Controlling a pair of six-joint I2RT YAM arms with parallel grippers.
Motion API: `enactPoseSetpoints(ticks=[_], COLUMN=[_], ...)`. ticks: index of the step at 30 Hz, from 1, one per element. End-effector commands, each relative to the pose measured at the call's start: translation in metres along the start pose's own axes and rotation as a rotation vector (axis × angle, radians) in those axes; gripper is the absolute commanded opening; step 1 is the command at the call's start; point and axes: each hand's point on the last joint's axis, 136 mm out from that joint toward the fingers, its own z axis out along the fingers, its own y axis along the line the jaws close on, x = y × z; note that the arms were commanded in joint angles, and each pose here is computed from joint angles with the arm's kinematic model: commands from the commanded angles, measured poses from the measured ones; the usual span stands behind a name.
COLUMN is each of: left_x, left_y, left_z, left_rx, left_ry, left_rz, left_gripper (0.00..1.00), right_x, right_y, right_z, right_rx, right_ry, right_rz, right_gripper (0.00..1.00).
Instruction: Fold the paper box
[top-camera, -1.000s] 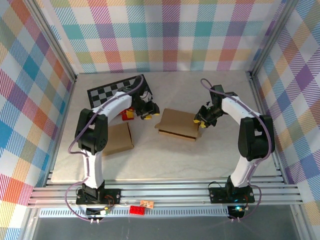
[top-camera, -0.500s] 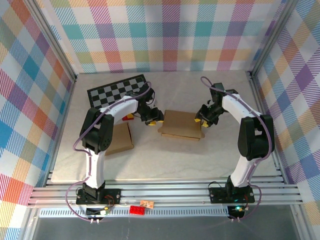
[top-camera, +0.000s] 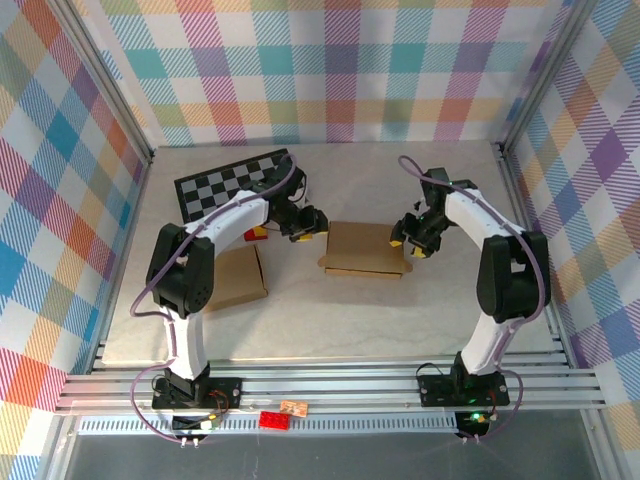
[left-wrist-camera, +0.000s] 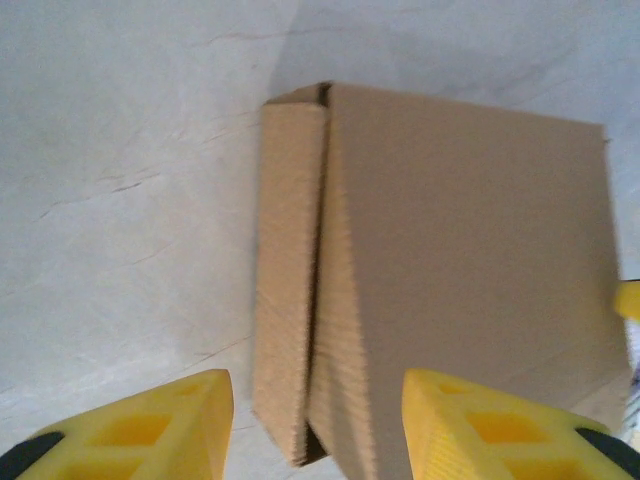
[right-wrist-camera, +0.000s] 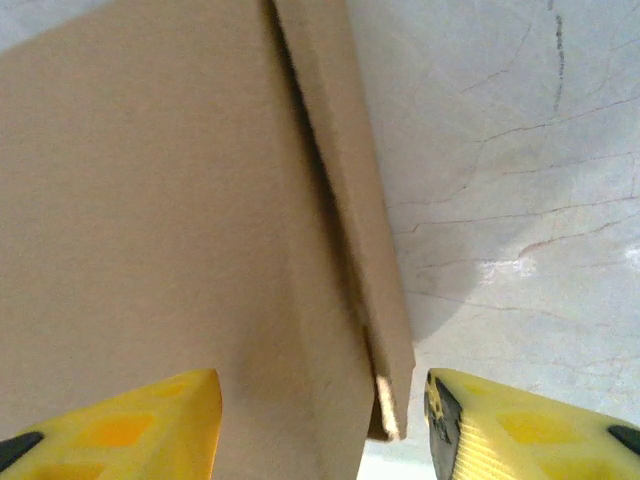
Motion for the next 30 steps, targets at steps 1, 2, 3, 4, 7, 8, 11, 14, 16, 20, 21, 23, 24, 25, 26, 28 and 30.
enactPoseSetpoints(ticks=[1,2,3,4,7,8,11,14,16,20,21,23,24,25,26,28,30], left_x=[0.003,0.004,0.006,0.007,0.011,0.012,0.02,0.025,0.029,0.033,0.034,0.035,0.035,0.036,0.036,0.036,0.035], left_y=[-0.011,-0.011,-0.011,-0.01,-0.008,-0.008,0.0,0.007,0.012,0.013,0.014,0.015,0.015,0.015,0.015,0.013,0.012], left_z=[0.006,0.01,0.014,0.017,0.028,0.031,0.039,0.044,0.046,0.049,0.05,0.051,0.051,0.052,0.052,0.053,0.053], left_rx=[0.074,0.085,0.088,0.09,0.104,0.107,0.059,0.042,0.035,0.041,0.039,0.032,0.034,0.036,0.039,0.052,0.067], left_ry=[0.023,0.035,0.047,0.055,0.076,0.086,0.12,0.124,0.13,0.129,0.129,0.13,0.129,0.128,0.126,0.116,0.104], left_rz=[-0.039,-0.049,-0.053,-0.055,-0.053,-0.052,-0.037,-0.04,-0.046,-0.043,-0.045,-0.046,-0.045,-0.046,-0.047,-0.051,-0.055], left_gripper=[0.49,0.49,0.49,0.5,0.5,0.49,0.48,0.47,0.46,0.43,0.43,0.42,0.41,0.41,0.4,0.39,0.38], right_x=[-0.001,-0.001,-0.001,0.0,0.0,0.0,0.0,0.0,0.0,0.002,0.002,0.001,0.001,0.0,0.0,0.0,0.001], right_y=[-0.005,-0.005,-0.006,-0.006,-0.008,-0.008,-0.008,-0.01,-0.01,-0.011,-0.01,-0.008,-0.007,-0.006,-0.005,-0.001,0.004], right_z=[0.007,0.008,0.009,0.011,0.015,0.016,0.019,0.022,0.024,0.027,0.029,0.03,0.03,0.03,0.031,0.032,0.034], right_rx=[0.03,0.032,0.033,0.032,0.032,0.031,0.033,0.035,0.036,0.03,0.026,0.012,0.004,-0.003,-0.008,-0.035,-0.062], right_ry=[0.023,0.025,0.026,0.03,0.036,0.038,0.041,0.05,0.053,0.06,0.063,0.062,0.061,0.059,0.06,0.063,0.07], right_rz=[-0.036,-0.037,-0.037,-0.035,-0.028,-0.028,-0.025,-0.025,-0.026,-0.023,-0.022,-0.027,-0.031,-0.035,-0.039,-0.056,-0.072], right_gripper=[0.57,0.57,0.57,0.57,0.57,0.57,0.56,0.56,0.56,0.55,0.55,0.54,0.54,0.54,0.53,0.52,0.51])
